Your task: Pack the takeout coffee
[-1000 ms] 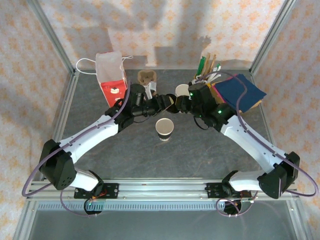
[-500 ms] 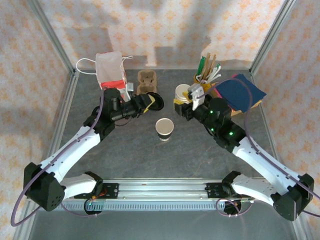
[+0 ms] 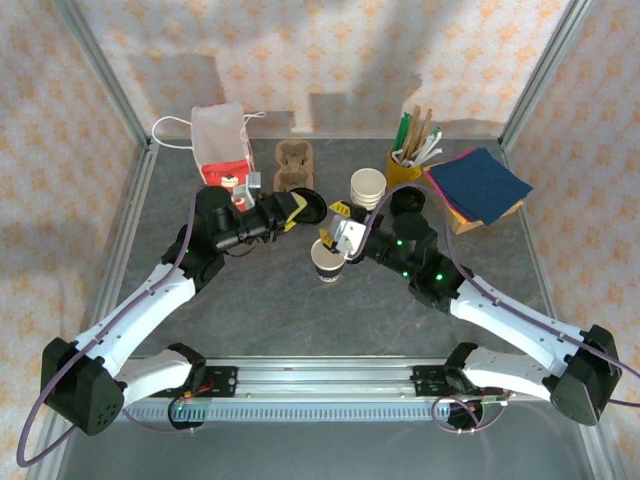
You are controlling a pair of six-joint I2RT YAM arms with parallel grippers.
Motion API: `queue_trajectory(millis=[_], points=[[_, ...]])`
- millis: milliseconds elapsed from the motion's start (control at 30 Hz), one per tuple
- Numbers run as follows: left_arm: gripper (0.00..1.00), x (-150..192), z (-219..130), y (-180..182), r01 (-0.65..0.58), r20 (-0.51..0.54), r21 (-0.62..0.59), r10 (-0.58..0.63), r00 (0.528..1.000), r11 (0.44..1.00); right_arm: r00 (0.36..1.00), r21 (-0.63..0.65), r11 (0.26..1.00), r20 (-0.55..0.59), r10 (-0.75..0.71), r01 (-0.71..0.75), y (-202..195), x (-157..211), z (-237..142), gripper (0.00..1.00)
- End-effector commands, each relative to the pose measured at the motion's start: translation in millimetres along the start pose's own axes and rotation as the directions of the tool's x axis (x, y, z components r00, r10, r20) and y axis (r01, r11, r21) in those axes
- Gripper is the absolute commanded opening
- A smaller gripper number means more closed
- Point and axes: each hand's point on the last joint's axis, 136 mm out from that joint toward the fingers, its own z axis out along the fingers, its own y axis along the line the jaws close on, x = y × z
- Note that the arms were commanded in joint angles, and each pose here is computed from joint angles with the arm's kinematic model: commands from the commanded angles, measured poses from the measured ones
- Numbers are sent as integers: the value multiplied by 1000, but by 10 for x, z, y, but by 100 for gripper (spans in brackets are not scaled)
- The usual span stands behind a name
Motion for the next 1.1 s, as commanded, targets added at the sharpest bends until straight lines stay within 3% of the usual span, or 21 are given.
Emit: queue_trajectory(millis=[0,600,967,1067], points=[[19,44,-20,-157,23,-29,66,-21,999,998,997,32,997,13,-75,75,-23,-57,34,48],[19,70,-26,-72,33,-26,39,-32,999,999,996,66,994,-5,-86,87,-90,-116,88,29],[19,124,12,-70,50,-45,49,-48,998,998,995,61,994,-7,-95,95,-74,-108,124,27],[19,132,16,-64,50,-46,48,-48,998,998,995,66,993,-9,-96,97,-96,-118,130,22]])
